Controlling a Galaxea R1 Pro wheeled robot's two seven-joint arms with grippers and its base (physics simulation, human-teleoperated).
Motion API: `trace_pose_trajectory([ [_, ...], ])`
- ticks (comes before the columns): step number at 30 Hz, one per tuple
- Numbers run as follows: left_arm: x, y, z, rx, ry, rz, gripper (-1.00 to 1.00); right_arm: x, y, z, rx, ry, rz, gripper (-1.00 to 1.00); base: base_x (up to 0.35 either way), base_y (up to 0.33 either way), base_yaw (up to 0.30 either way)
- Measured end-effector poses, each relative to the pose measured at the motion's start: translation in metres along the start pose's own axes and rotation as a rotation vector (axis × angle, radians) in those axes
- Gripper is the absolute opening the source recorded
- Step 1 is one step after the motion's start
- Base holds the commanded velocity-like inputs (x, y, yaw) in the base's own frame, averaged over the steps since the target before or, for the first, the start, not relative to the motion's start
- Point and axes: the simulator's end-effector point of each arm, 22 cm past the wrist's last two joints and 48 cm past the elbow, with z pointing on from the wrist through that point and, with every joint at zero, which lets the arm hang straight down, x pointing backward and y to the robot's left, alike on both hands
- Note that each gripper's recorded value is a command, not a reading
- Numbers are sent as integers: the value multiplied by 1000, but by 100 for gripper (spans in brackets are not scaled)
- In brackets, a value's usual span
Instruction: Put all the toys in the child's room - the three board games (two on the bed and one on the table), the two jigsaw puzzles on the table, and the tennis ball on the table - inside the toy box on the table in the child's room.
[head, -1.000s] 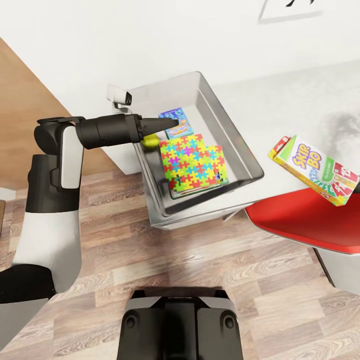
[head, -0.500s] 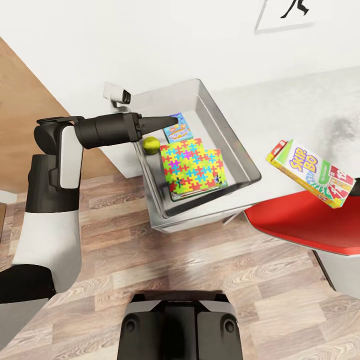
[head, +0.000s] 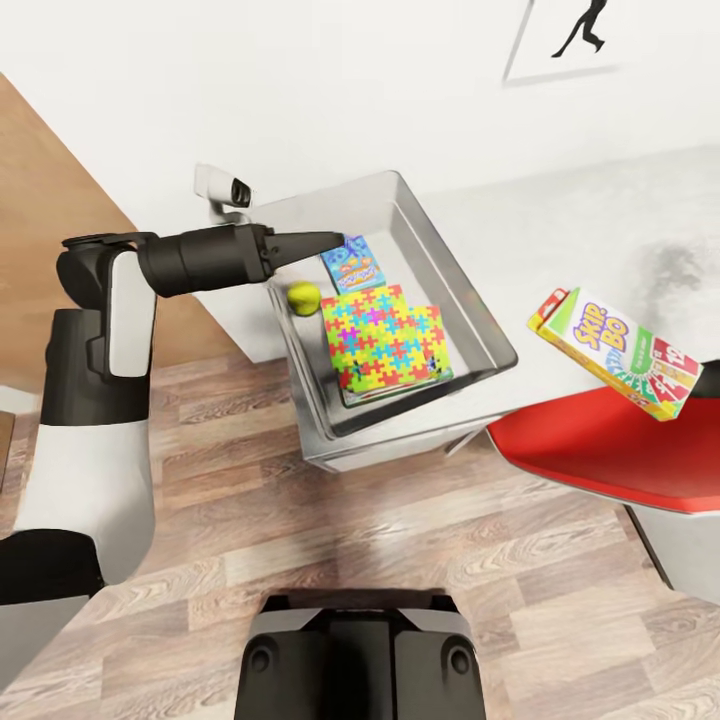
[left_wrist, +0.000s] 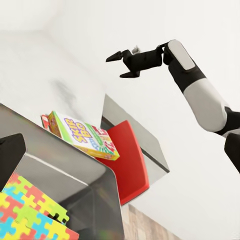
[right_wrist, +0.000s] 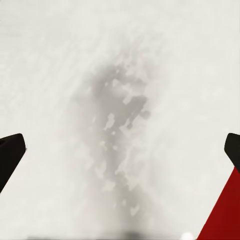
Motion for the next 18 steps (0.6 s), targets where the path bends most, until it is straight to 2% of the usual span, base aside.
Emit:
trace_pose_trajectory([
  [5, -13, -2, -17, 0, -29, 5, 100, 2, 2, -1, -17, 4, -2, 100, 0, 0, 0],
  [10, -30, -11, -44, 25, -67, 6, 100, 12, 3, 2, -36, 21, -7, 100, 0, 0, 0],
  [18, -45, -17, -78, 18, -76, 22, 100, 15, 10, -2, -86, 28, 2, 100, 0, 0, 0],
])
